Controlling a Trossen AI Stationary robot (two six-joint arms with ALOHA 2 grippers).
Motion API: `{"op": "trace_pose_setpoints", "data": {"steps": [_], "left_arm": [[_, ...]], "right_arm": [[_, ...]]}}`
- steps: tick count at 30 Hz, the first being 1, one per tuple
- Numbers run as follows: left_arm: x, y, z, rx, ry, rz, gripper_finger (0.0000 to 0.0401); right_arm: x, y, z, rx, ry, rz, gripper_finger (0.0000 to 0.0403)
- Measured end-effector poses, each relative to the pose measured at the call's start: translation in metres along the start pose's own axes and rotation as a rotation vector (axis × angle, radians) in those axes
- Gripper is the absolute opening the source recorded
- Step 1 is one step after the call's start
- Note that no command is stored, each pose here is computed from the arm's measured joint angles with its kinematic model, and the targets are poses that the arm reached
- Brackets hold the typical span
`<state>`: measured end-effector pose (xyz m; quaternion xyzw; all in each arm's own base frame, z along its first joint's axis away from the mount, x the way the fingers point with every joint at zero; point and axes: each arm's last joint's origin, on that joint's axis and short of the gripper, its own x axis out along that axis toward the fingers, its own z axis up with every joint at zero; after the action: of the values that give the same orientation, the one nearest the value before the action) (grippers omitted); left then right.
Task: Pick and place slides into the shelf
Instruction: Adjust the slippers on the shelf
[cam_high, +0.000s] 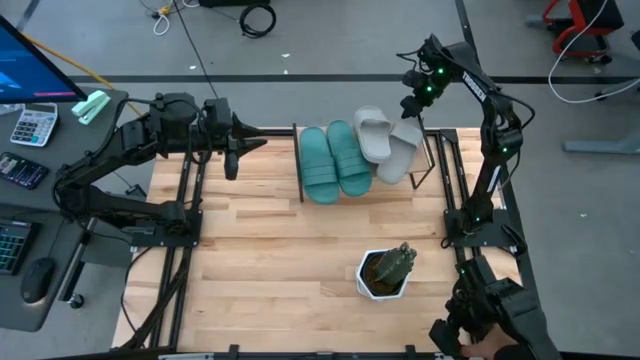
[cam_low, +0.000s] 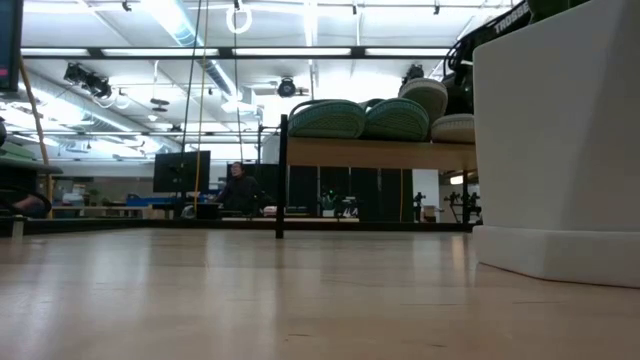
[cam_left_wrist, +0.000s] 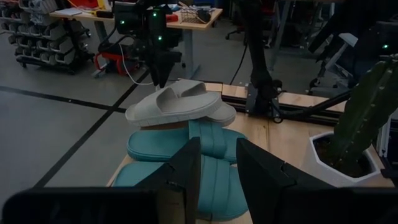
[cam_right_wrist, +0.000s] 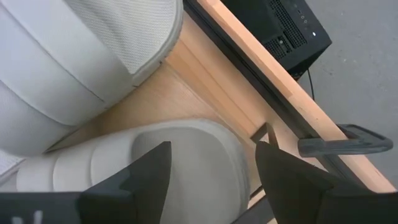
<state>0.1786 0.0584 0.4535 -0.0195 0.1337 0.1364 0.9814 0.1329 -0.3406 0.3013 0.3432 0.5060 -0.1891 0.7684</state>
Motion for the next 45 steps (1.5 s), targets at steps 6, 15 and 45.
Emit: {"op": "trace_pose_setpoints", "data": {"steps": [6,15,45], "left_arm": [[0.0,0.0,-0.002,-0.001,0.018,-0.001,0.0107],[0.0,0.0,-0.002,-0.001,0.022,-0.001,0.0107],[0.0,0.0,-0.002,0.025,0.021,-0.001,0.0107]], "right_arm": [[0.002,-0.002,0.0,0.006,0.001,0.013,0.024],[0.007,-0.005,0.002,0.006,0.012,0.018,0.0234],[0.013,0.007,0.008,-0.145,0.03,-0.026,0.0004]]}}
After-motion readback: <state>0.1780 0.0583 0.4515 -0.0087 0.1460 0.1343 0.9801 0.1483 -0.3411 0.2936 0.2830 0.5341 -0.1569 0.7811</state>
